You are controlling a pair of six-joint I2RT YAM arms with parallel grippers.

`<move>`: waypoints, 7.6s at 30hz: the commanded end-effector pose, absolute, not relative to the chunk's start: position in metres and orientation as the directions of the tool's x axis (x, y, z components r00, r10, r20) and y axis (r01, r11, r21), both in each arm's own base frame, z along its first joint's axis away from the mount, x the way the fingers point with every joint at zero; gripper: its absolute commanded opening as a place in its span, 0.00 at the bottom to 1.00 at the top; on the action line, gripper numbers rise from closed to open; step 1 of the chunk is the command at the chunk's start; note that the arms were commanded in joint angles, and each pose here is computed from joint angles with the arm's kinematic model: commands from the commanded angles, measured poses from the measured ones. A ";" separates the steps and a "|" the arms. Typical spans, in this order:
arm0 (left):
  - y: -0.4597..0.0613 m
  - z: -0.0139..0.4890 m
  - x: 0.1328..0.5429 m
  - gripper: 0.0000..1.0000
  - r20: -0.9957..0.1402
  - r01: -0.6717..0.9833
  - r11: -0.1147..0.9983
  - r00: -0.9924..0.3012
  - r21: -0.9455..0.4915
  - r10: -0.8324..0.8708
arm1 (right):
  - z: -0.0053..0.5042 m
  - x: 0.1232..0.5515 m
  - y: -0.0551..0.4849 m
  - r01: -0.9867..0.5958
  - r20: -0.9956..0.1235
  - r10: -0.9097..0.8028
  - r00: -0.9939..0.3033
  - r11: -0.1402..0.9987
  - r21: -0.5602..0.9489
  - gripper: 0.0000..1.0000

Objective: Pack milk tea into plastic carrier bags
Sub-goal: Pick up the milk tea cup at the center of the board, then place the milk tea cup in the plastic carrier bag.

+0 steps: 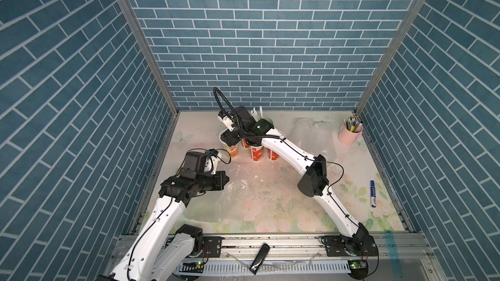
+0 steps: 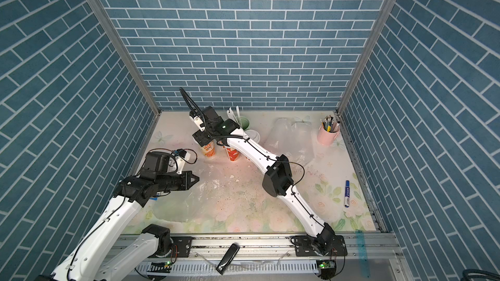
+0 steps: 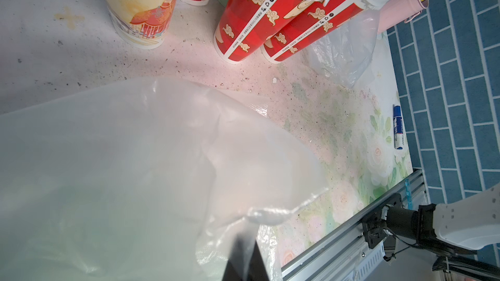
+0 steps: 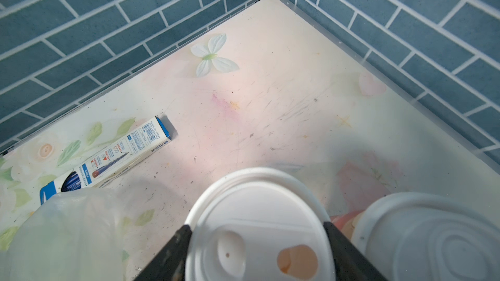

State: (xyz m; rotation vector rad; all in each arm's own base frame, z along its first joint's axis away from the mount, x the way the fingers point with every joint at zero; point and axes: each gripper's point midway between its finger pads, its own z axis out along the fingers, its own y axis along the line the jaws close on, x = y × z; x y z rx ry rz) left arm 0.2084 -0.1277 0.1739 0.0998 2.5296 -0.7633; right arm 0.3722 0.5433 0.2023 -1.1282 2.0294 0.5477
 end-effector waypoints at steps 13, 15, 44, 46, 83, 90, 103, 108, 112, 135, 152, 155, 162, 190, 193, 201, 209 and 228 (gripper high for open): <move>-0.125 0.170 0.207 0.00 -0.475 0.198 0.844 -0.877 -0.498 -0.075 | 0.182 0.364 0.543 -0.870 -0.726 -0.614 -0.309 0.490 -0.045 0.72; -0.125 0.171 0.206 0.00 -0.477 0.199 0.844 -0.876 -0.498 -0.075 | 0.181 0.363 0.542 -0.872 -0.723 -0.619 -0.307 0.487 -0.046 0.74; -0.122 0.173 0.210 0.00 -0.487 0.197 0.851 -0.870 -0.487 -0.077 | 0.217 0.350 0.539 -0.889 -0.752 -0.592 -0.291 0.457 -0.016 0.67; -0.122 0.174 0.211 0.00 -0.492 0.199 0.851 -0.867 -0.486 -0.077 | 0.228 0.350 0.536 -0.888 -0.763 -0.579 -0.287 0.460 -0.015 0.67; -0.130 0.198 0.221 0.00 -0.579 0.286 0.823 -0.813 -0.491 -0.063 | 0.381 0.316 0.466 -0.885 -0.868 -0.403 -0.290 0.459 0.082 0.60; -0.136 0.204 0.228 0.00 -0.588 0.295 0.805 -0.805 -0.514 -0.080 | 0.394 0.312 0.446 -0.873 -0.865 -0.383 -0.323 0.474 0.116 0.59; -0.143 0.214 0.246 0.00 -0.604 0.299 0.783 -0.788 -0.545 -0.119 | 0.406 0.302 0.408 -0.843 -0.858 -0.355 -0.371 0.517 0.151 0.57; -0.144 0.222 0.254 0.00 -0.610 0.279 0.776 -0.775 -0.566 -0.166 | 0.407 0.296 0.394 -0.827 -0.855 -0.327 -0.404 0.530 0.188 0.56; -0.144 0.231 0.262 0.00 -0.622 0.262 0.765 -0.751 -0.589 -0.221 | 0.407 0.291 0.379 -0.810 -0.857 -0.290 -0.426 0.545 0.218 0.56; -0.156 0.261 0.284 0.00 -0.654 0.277 0.649 -0.601 -0.709 -0.459 | 0.409 0.258 0.372 -0.803 -0.842 -0.132 -0.524 0.408 0.435 0.55; -0.149 0.275 0.290 0.00 -0.658 0.276 0.620 -0.514 -0.735 -0.551 | 0.389 0.244 0.379 -0.781 -0.791 -0.171 -0.588 0.374 0.500 0.56; -0.151 0.279 0.289 0.00 -0.649 0.282 0.603 -0.509 -0.747 -0.566 | 0.384 0.243 0.380 -0.781 -0.787 -0.183 -0.589 0.380 0.496 0.56; -0.152 0.288 0.285 0.00 -0.628 0.275 0.577 -0.496 -0.769 -0.600 | 0.375 0.241 0.384 -0.787 -0.789 -0.204 -0.579 0.392 0.476 0.56; -0.152 0.303 0.272 0.00 -0.513 0.236 0.457 -0.349 -0.858 -0.784 | 0.335 0.247 0.401 -0.759 -0.788 -0.145 -0.598 0.417 0.500 0.56; -0.152 0.300 0.273 0.00 -0.491 0.223 0.438 -0.339 -0.871 -0.803 | 0.333 0.248 0.404 -0.759 -0.790 -0.136 -0.597 0.413 0.503 0.56; -0.147 0.307 0.273 0.00 -0.467 0.226 0.416 -0.279 -0.881 -0.839 | 0.329 0.249 0.412 -0.758 -0.797 -0.087 -0.598 0.383 0.528 0.56; -0.137 0.309 0.275 0.00 -0.419 0.225 0.372 -0.224 -0.901 -0.880 | 0.322 0.247 0.427 -0.758 -0.786 -0.077 -0.613 0.338 0.558 0.57; -0.121 0.328 0.271 0.00 -0.315 0.272 0.268 -0.143 -0.924 -0.938 | 0.304 0.240 0.459 -0.765 -0.773 -0.101 -0.626 0.272 0.584 0.58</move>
